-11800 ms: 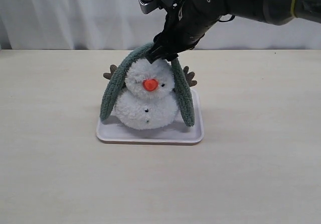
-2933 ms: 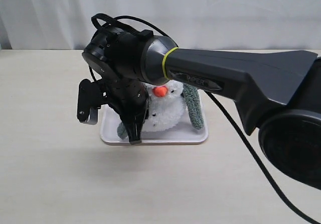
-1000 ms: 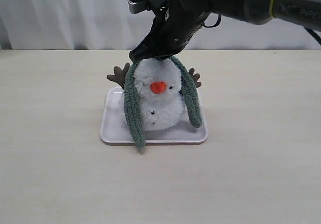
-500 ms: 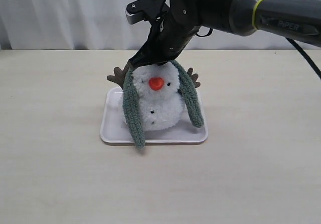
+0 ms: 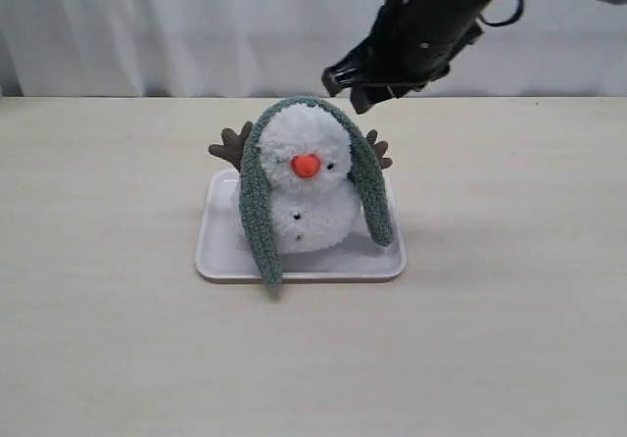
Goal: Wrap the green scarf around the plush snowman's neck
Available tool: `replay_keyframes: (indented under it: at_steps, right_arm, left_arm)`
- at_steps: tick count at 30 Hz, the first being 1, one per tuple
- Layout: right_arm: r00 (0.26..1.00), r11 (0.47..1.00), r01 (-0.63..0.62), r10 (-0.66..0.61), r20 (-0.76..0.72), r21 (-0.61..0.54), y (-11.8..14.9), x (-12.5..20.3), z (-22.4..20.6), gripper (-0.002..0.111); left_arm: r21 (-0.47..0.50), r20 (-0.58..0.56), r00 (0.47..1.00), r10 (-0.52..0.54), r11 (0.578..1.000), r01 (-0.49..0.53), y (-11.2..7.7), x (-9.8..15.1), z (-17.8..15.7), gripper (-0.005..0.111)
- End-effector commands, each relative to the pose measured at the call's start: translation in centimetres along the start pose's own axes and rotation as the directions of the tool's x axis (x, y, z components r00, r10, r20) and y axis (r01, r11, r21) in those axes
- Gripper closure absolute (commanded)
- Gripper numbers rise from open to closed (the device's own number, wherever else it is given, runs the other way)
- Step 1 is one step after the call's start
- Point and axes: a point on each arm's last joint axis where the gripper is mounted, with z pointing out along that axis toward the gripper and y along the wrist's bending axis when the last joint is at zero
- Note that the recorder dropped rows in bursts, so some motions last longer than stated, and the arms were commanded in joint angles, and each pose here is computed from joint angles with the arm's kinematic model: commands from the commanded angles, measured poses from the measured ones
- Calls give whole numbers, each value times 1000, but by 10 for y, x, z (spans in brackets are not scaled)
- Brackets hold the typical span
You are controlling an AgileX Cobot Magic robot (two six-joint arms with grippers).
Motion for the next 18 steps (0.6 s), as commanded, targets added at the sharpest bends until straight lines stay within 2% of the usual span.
replay_keyframes:
  at_steps: [1,2,7,12,13,15,18]
  right_arm:
    - [992,979,124,-127,-11,-160,-2,38,9,55]
    - [978,962,205,-207,12,-183,4,53,23,55]
    - [976,970,216,-213,43,-113,1,84,71,55]
    - [974,961,229,-226,32,-155,6,94,107,56]
    - [975,965,221,-217,44,-141,5,93,111,61]
    - [979,972,202,-195,66,-122,3,91,112,83]
    - [979,970,203,-197,53,-133,4,92,111,104]
  left_arm:
    - [-3,10,1000,-5,1000,5,0,0,0,107]
    - [-3,10,1000,-5,1000,5,0,0,0,107]
    - [-3,10,1000,-5,1000,5,0,0,0,107]
    - [-3,10,1000,-5,1000,5,0,0,0,107]
    - [-3,10,1000,-5,1000,5,0,0,0,107]
    - [-3,10,1000,-5,1000,5,0,0,0,107]
    - [-3,10,1000,-5,1000,5,0,0,0,107]
